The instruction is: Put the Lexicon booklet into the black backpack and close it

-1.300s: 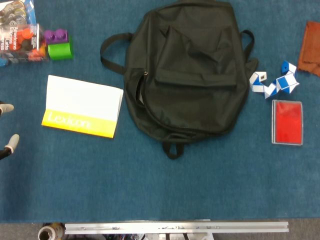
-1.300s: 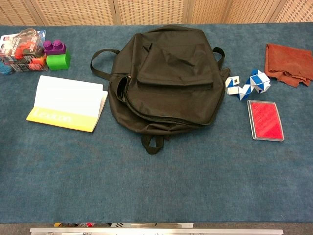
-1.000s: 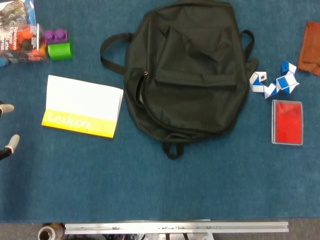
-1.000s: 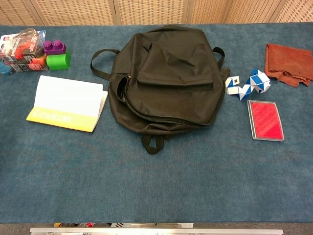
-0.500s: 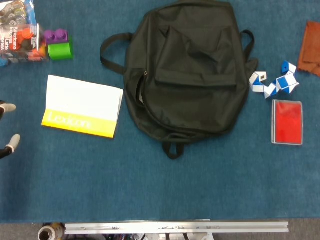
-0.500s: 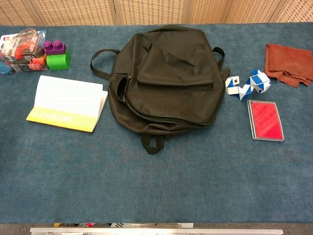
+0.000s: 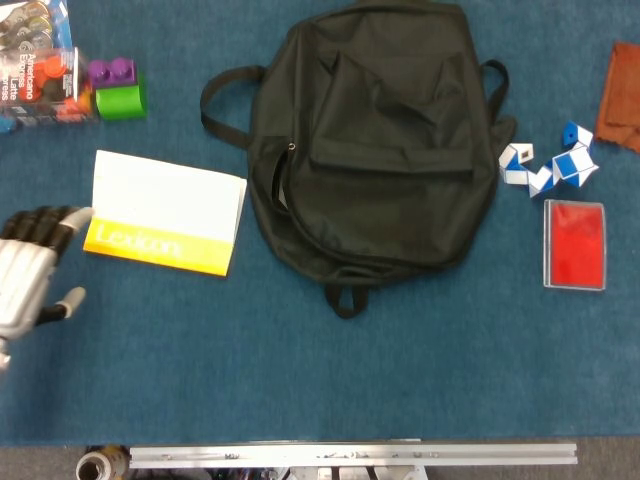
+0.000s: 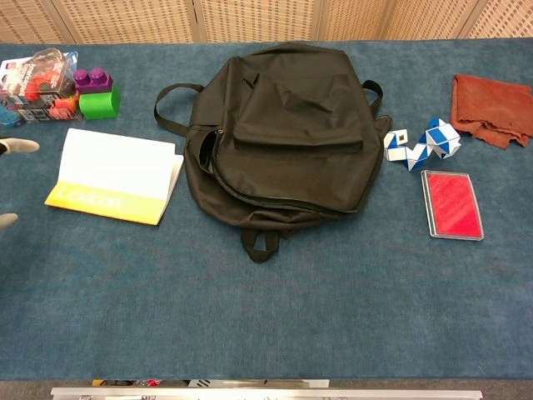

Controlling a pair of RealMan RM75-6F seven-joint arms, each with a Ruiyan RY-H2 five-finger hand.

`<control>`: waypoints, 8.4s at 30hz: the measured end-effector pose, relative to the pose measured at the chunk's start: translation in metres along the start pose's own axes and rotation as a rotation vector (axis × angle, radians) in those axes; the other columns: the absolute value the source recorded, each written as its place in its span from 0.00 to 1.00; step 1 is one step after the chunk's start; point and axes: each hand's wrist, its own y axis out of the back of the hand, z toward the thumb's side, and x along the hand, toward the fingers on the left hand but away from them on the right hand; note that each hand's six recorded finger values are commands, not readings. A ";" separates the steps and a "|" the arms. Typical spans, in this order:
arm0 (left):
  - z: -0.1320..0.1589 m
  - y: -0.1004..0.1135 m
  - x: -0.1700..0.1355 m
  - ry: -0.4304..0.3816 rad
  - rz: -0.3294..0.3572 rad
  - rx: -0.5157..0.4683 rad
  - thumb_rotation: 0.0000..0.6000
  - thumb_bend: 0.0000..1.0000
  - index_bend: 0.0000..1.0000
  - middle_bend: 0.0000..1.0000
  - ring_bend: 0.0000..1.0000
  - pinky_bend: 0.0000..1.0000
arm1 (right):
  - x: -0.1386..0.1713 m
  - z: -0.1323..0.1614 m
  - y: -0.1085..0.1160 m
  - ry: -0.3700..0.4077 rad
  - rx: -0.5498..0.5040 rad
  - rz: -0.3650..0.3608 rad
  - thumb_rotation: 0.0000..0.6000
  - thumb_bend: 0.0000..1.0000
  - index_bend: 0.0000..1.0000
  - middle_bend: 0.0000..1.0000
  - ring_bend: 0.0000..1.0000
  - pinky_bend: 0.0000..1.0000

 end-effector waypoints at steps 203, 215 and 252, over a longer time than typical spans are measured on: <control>0.054 0.040 0.017 -0.541 0.539 0.103 1.00 0.33 0.66 0.60 0.47 0.62 | -0.161 0.321 -0.236 0.114 -0.222 0.354 1.00 0.90 0.71 0.61 0.63 0.87; 0.069 0.054 0.027 -0.576 0.569 0.086 1.00 0.33 0.66 0.60 0.47 0.62 | -0.173 0.343 -0.219 0.071 -0.474 0.335 1.00 0.90 0.71 0.61 0.63 0.87; 0.130 0.045 0.052 -0.730 0.563 0.033 1.00 0.33 0.66 0.60 0.47 0.62 | -0.176 0.356 -0.256 0.002 -0.569 0.420 1.00 0.90 0.71 0.61 0.63 0.87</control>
